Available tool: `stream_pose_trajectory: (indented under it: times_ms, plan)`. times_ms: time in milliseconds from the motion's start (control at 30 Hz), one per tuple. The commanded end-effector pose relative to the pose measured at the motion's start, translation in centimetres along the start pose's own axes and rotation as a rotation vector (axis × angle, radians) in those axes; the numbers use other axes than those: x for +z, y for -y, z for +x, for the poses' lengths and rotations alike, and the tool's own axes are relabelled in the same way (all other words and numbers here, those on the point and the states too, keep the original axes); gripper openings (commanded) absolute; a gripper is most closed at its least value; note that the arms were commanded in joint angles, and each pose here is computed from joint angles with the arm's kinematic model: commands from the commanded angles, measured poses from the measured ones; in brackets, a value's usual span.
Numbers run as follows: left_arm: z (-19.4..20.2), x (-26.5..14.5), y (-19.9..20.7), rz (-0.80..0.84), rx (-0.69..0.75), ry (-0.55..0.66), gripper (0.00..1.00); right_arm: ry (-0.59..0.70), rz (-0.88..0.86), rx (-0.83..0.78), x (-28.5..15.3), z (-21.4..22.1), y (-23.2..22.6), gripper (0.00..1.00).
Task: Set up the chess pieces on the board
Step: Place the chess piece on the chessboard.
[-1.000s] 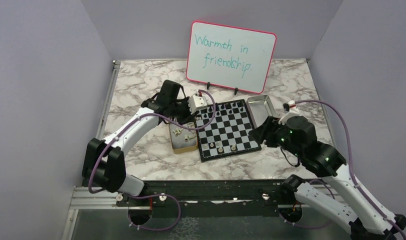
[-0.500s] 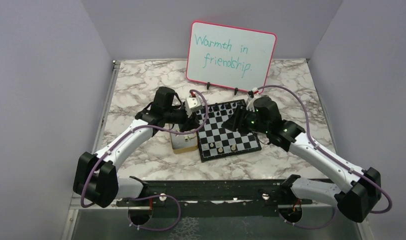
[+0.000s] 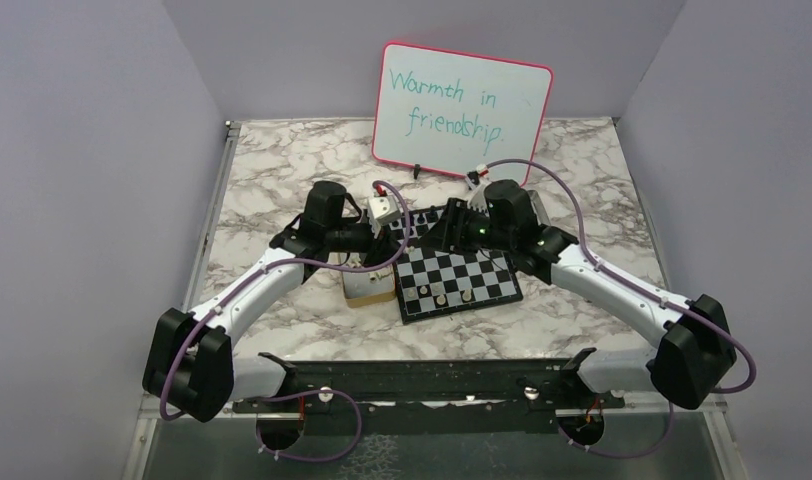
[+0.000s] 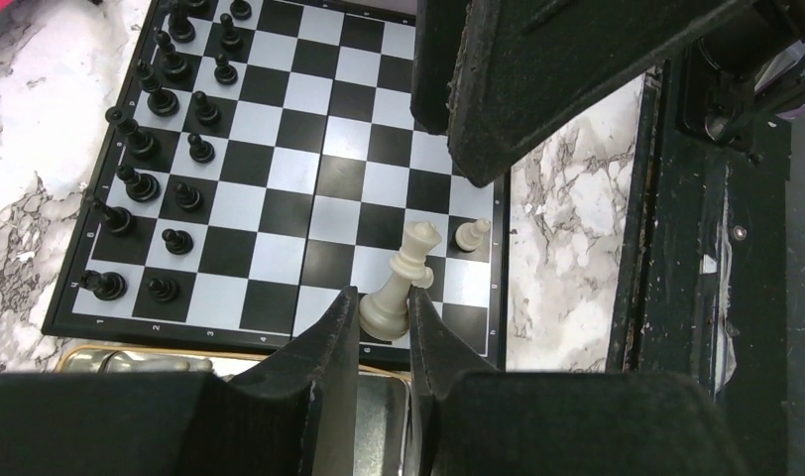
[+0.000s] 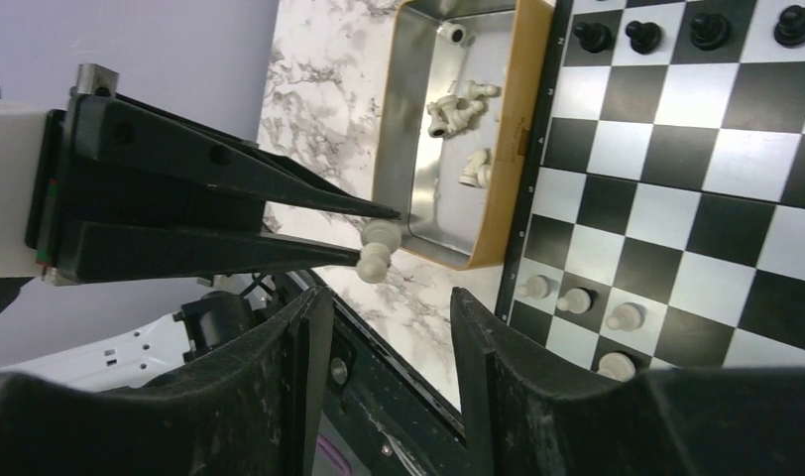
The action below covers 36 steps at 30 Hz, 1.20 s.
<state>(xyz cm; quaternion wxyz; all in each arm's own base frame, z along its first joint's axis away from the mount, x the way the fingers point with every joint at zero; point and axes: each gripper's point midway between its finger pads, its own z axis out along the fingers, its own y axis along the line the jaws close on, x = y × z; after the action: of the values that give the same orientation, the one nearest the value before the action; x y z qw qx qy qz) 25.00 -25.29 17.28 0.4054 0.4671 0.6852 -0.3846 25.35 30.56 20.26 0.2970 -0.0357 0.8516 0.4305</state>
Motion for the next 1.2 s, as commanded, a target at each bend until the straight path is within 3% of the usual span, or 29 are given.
stream_pose_trajectory:
  times_ms: [0, 367, 700, 1033, 1167]
  plan:
    - [-1.6, 0.0, 0.8, 0.034, 0.017, 0.071, 0.06, 0.006, -0.089, -0.014, 0.3, -1.0, -2.7, 0.53]
    - [-1.9, 0.1, 1.0, 0.043, 0.008, 0.081, 0.06, -0.055, -0.073, -0.015, 1.7, 0.2, -2.7, 0.49]
    - [-1.7, 0.1, 1.3, 0.046, 0.006, 0.081, 0.06, -0.075, -0.044, -0.012, 2.7, 0.8, -2.2, 0.36]
    - [-1.4, 0.0, 1.4, 0.045, 0.008, 0.08, 0.06, -0.053, -0.024, -0.028, 2.6, 0.8, -1.7, 0.15]
    - [-1.4, 0.0, 1.4, 0.041, 0.005, 0.078, 0.13, -0.032, -0.009, -0.045, 2.2, 0.5, -1.4, 0.12]
